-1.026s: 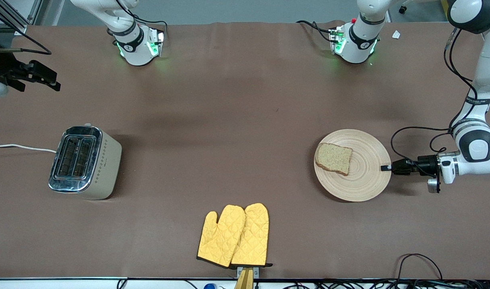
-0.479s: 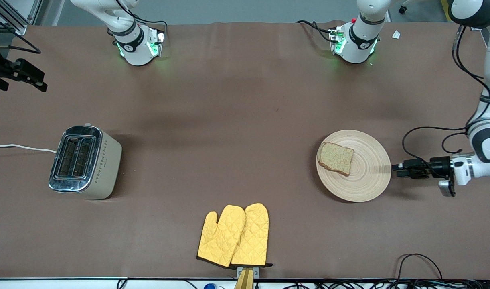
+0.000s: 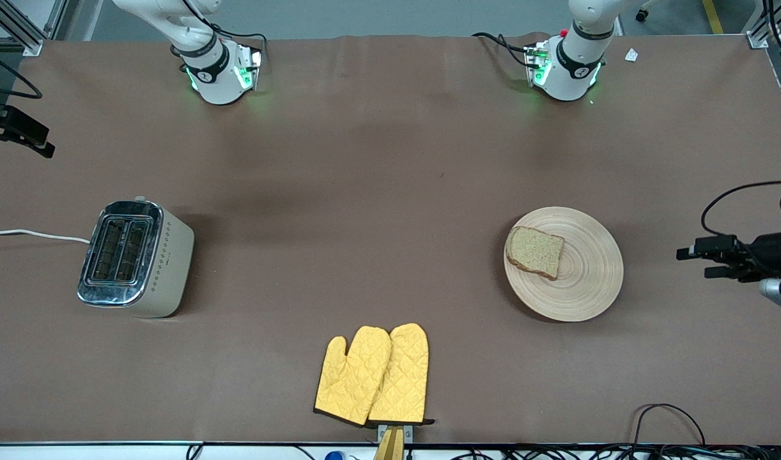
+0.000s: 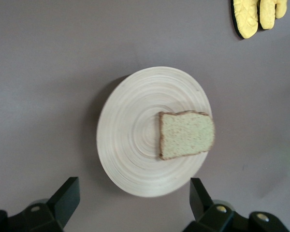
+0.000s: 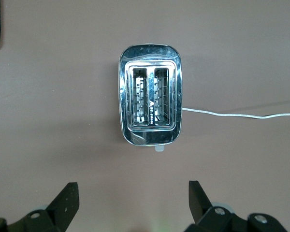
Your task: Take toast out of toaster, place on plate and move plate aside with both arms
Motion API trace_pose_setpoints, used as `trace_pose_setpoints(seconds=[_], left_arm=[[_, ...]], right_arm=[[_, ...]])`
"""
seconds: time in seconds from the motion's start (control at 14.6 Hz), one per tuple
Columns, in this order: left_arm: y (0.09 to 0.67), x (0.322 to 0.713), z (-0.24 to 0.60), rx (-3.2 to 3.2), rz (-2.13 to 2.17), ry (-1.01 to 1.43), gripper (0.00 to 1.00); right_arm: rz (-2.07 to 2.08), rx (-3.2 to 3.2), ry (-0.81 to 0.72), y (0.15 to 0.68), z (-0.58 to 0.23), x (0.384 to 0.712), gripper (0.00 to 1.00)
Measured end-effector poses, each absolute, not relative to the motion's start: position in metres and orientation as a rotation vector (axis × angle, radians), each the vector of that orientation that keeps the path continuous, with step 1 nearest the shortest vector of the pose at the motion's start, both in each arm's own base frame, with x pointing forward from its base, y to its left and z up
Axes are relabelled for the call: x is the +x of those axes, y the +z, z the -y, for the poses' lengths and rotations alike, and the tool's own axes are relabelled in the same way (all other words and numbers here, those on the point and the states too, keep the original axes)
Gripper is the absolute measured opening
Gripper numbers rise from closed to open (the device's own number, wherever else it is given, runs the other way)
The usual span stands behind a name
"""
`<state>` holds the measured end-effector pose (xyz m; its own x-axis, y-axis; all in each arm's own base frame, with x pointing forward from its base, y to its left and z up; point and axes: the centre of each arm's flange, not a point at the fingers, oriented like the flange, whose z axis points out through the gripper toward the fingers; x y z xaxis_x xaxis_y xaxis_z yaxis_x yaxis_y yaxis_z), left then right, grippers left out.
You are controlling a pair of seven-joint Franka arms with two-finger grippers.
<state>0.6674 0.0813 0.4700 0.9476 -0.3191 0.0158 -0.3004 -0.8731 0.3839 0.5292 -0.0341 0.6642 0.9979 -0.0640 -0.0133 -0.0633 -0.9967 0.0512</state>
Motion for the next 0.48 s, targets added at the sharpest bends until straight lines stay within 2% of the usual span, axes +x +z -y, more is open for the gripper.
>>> trace_pose_setpoints(seconds=[0.21, 0.34, 0.48], left_arm=[[0.561, 0.635, 0.02, 2.911, 0.499, -0.081, 1.0], [0.594, 0.612, 0.065, 2.982, 0.5, -0.071, 1.0], [0.609, 0.601, 0.076, 3.017, 0.5, -0.056, 1.0]], right_arm=[[0.097, 3.089, -0.023, 0.664, 0.034, 0.529, 1.0], [0.097, 3.089, -0.023, 0.665, 0.034, 0.529, 1.0], [0.097, 3.089, -0.023, 0.665, 0.034, 0.529, 1.0]])
